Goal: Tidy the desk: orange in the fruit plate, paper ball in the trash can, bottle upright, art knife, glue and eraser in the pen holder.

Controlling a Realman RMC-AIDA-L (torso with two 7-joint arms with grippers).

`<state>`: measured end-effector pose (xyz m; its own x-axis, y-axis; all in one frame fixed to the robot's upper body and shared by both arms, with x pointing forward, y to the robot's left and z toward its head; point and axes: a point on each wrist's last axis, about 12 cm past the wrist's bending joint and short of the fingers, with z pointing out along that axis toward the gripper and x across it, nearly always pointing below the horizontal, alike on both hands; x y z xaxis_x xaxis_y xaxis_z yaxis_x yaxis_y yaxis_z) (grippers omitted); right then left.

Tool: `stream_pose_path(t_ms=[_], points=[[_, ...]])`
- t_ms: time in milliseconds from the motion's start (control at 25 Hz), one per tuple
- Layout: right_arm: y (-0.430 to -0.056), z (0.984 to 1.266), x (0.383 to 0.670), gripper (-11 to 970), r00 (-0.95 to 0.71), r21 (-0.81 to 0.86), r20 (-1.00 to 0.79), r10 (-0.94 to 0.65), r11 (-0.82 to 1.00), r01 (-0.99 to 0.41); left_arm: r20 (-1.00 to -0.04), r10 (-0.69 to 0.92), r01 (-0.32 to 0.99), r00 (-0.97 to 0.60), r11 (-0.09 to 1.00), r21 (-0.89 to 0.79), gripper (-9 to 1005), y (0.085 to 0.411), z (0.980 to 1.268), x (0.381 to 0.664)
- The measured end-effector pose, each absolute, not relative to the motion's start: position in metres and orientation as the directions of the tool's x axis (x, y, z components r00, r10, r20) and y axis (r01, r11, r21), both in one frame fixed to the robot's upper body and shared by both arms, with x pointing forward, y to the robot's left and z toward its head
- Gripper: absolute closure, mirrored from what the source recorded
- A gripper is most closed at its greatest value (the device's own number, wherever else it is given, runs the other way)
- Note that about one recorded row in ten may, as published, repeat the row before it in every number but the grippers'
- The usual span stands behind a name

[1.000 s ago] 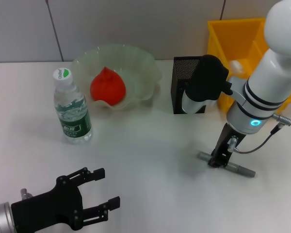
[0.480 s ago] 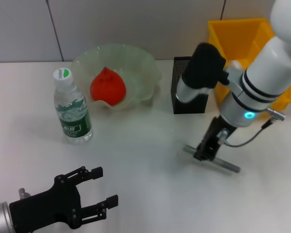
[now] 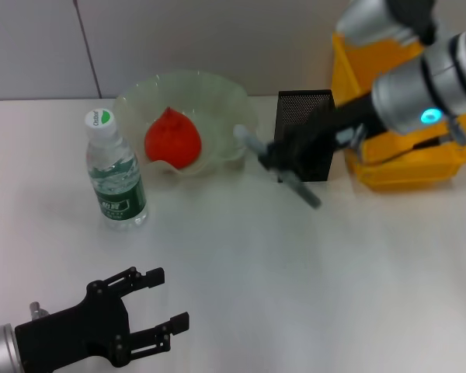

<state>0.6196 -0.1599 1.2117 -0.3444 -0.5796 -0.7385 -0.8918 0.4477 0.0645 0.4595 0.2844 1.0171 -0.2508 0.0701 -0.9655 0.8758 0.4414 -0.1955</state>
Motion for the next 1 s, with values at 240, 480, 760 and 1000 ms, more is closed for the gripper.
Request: stream_pose_path(t_ms=[240, 480, 760, 1000], points=[[-0.178, 1.221, 0.628, 815, -0.294, 0.053, -0.877, -0.379, 0.533, -0.844, -0.965, 0.069, 0.875, -0.252, 0.442, -0.197, 182, 0.284, 1.017, 0.459], [-0.189, 1.214, 0.643, 817, -0.302, 0.042, -0.906, -0.297, 0.648, -0.761, -0.966, 0.069, 0.876, -0.251, 0.441, -0.196, 182, 0.284, 1.017, 0.459], [-0.196, 1.207, 0.655, 819, -0.320, 0.050, -0.916, -0.244, 0.720, -0.692, -0.966, 0.073, 0.881, -0.247, 0.432, -0.193, 182, 0.283, 1.018, 0.461], [-0.200, 1.194, 0.664, 818, -0.341, 0.071, -0.921, -0.191, 0.776, -0.627, -0.967, 0.072, 0.882, -0.244, 0.431, -0.191, 183, 0.283, 1.018, 0.461]])
